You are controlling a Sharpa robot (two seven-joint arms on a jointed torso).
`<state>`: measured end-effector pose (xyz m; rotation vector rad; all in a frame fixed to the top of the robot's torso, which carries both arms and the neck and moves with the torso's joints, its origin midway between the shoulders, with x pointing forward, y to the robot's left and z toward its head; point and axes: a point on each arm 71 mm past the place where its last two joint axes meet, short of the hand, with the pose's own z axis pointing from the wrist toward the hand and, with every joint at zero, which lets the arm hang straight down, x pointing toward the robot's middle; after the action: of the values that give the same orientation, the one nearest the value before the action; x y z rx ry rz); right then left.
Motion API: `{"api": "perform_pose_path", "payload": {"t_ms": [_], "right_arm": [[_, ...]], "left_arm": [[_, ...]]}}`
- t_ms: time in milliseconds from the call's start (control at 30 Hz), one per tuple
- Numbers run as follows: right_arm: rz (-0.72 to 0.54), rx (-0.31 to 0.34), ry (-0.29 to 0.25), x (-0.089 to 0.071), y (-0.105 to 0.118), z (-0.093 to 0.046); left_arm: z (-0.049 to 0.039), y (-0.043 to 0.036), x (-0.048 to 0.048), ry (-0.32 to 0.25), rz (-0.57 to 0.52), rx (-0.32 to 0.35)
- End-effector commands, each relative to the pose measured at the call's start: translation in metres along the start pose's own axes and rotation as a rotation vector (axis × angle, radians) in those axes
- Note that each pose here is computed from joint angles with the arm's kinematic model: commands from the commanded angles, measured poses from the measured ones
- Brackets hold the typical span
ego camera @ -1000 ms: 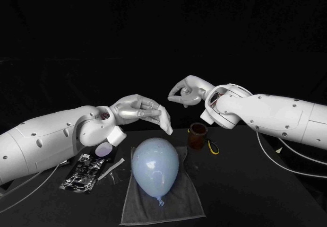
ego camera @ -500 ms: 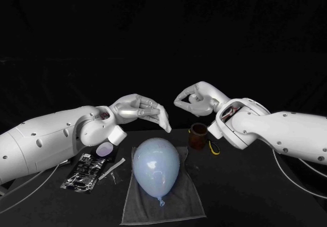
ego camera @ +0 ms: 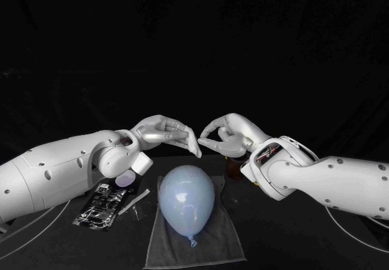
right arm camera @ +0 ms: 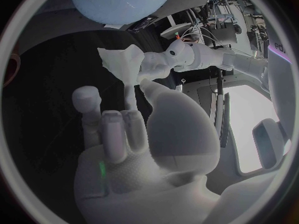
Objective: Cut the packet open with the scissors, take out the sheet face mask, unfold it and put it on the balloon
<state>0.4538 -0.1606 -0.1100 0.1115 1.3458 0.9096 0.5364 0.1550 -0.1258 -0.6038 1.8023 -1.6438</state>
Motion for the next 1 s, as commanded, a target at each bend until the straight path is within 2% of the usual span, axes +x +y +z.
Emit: {"api": "perform_pose_path", "payload": {"t_ms": [33, 533, 1000], "right_arm": [[-0.067, 0.012, -0.058, -0.001, 0.0, 0.001], [-0.111, 0.027, -0.068, 0.012, 0.002, 0.017], [-0.116, 0.023, -0.05, 0.019, 0.006, 0.024]], "left_arm": [[0.0004, -0.0002, -0.0011, -0.036, 0.013, -0.007], [0.0015, 0.0001, 0.0046, -0.012, 0.012, -0.01], [0.0028, -0.0002, 0.0069, -0.006, 0.014, -0.009]]}}
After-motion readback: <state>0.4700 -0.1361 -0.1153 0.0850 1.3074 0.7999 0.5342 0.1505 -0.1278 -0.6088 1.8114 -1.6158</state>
